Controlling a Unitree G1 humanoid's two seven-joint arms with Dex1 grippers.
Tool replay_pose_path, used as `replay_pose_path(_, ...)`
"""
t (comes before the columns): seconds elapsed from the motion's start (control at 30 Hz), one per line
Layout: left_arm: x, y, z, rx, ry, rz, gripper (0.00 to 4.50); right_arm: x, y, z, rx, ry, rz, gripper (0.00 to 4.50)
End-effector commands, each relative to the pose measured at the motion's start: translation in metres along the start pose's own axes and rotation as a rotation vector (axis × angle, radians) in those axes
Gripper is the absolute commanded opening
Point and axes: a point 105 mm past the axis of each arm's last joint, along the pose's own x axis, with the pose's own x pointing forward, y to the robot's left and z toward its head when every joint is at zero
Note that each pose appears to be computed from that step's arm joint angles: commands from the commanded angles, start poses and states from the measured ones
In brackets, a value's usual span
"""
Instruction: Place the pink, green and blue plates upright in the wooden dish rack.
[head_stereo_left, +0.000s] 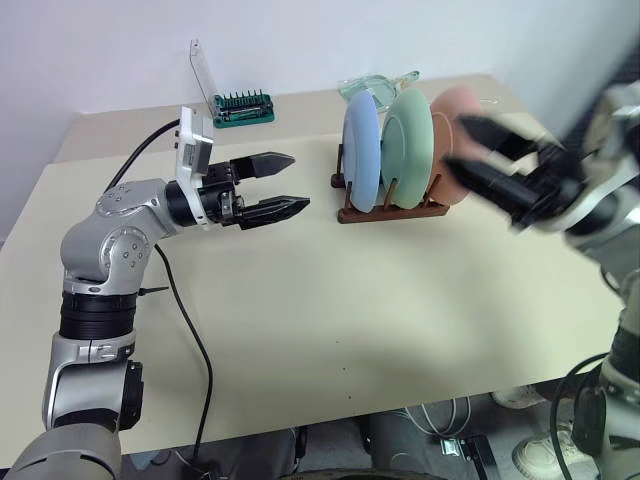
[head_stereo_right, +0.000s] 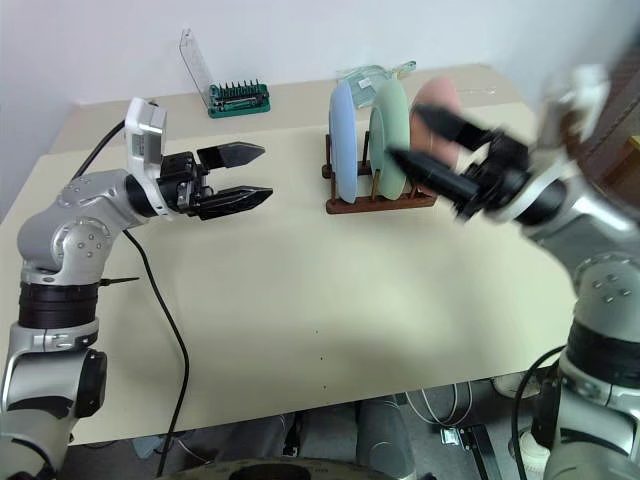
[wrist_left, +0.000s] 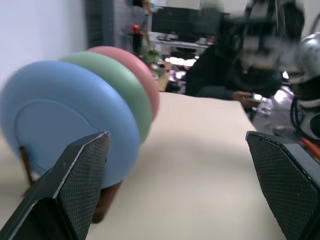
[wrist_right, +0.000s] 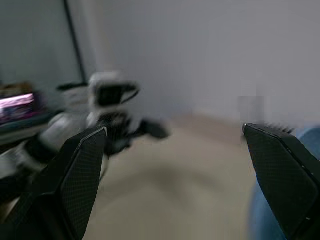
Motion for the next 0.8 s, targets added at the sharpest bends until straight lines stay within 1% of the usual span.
replay_pose_path(0.03,-0.001,-0.009,-0.007,-0.012,0.033,-0.038,4.5,0.004,0.027,-0.002,0.014,0.046,0.127,4.49)
replay_pose_path(0.07,0.0,-0.012,-0.008,-0.016,0.038,-0.05,4.5,0.002,0.032,-0.008,0.015,0.086,0.149,4.49)
replay_pose_path(0.17,-0.003,-0.031,-0.025,-0.038,0.13,-0.152,4.5,-0.008,0.042,-0.023,0.041,0.192,0.192,4.49)
replay_pose_path(0.23,-0.006,-0.036,-0.034,-0.068,0.149,-0.186,4.5,-0.012,0.044,-0.031,-0.004,0.26,0.178,4.49)
replay_pose_path(0.27,-0.006,-0.036,-0.037,-0.086,0.144,-0.188,4.5,-0.013,0.045,-0.033,0.022,0.276,0.178,4.49)
replay_pose_path(0.33,-0.005,-0.035,-0.041,-0.104,0.14,-0.184,4.5,-0.015,0.045,-0.035,0.048,0.282,0.168,4.49)
replay_pose_path(0.43,0.001,-0.04,-0.046,-0.108,0.138,-0.193,4.5,-0.017,0.044,-0.037,-0.005,0.305,0.131,4.49)
replay_pose_path(0.53,0.005,-0.045,-0.05,-0.109,0.137,-0.204,4.5,-0.02,0.049,-0.035,0.006,0.31,0.134,4.49)
replay_pose_path(0.67,0.009,-0.039,-0.048,-0.102,0.099,-0.177,4.5,-0.017,0.044,-0.03,-0.036,0.317,0.1,4.49)
replay_pose_path(0.8,0.013,-0.039,-0.05,-0.076,0.104,-0.167,4.5,-0.014,0.042,-0.027,-0.026,0.298,0.119,4.49)
